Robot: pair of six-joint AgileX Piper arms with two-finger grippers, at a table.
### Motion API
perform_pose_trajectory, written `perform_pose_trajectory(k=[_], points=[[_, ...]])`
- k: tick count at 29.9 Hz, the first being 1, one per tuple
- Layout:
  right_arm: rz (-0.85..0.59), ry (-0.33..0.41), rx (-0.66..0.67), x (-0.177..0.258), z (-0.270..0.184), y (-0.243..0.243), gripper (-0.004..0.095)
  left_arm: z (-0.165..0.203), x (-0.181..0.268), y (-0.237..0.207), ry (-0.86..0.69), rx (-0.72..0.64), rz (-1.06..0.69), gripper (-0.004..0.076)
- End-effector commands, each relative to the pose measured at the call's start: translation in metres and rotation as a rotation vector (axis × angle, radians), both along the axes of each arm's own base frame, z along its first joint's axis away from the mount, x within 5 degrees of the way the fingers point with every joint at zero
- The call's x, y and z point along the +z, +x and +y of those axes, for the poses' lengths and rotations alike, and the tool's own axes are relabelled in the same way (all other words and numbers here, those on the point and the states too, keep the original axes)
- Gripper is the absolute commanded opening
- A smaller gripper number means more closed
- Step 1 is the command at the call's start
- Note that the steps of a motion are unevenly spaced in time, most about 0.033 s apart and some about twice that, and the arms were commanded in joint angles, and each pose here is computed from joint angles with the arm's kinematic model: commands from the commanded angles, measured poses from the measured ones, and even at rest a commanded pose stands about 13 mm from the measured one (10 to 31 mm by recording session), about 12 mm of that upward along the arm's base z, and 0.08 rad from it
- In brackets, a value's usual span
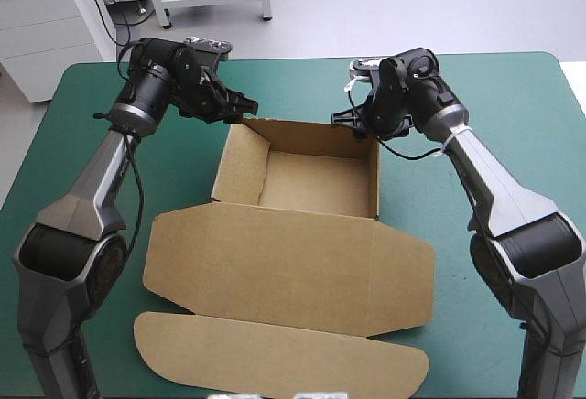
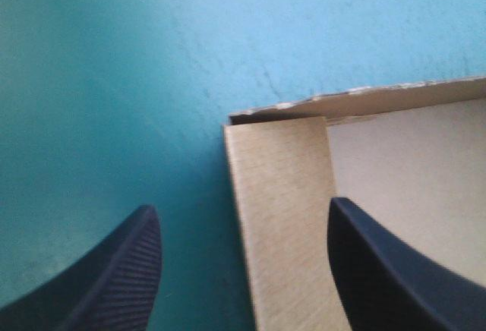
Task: Fold the box
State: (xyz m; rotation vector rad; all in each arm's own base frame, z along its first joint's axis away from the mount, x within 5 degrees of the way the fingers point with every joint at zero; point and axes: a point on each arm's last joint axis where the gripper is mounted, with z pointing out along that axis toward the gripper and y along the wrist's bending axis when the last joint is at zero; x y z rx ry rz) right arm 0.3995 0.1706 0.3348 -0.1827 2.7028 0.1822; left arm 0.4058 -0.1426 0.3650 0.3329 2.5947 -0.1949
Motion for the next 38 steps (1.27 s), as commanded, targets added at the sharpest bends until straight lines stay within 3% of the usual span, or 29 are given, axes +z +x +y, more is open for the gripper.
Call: perform_pose_trajectory(k=[1,4,7,9,20,30,38], points=[[-0.117,0.017,-0.006,0.049,-0.012,-0.020,0.0483,0.018,0.058,-0.033,0.039,0.023,-0.128,0.0426],[-0.142,0.002,-0.011,0.057,-0.017,-0.025,0.0483,0.030,0.082,-0.049,0.079,0.049,-0.205,0.0333],[-0.143,0.004,-0.011,0.061,-0.019,-0.031,0.0483,0.039,0.108,-0.072,0.070,0.057,-0.277,0.0151],[-0.124,0.004,-0.009,0.057,-0.020,-0.035,0.0483,0.045,0.127,-0.092,0.059,0.022,-0.333,-0.0010],[0.041,0.001,0.002,0.014,-0.016,-0.040,0.0483,0.078,0.160,-0.190,0.045,-0.004,-0.440,-0.0008],[0.114,-0.024,0.067,-0.016,-0.008,-0.029,0.0458,0.104,0.096,-0.261,0.117,-0.022,-0.313,-0.0008],[0.173,0.025,0.041,-0.030,-0.001,-0.024,0.0267,0.120,0.036,-0.309,0.109,0.000,-0.268,-0.0008]])
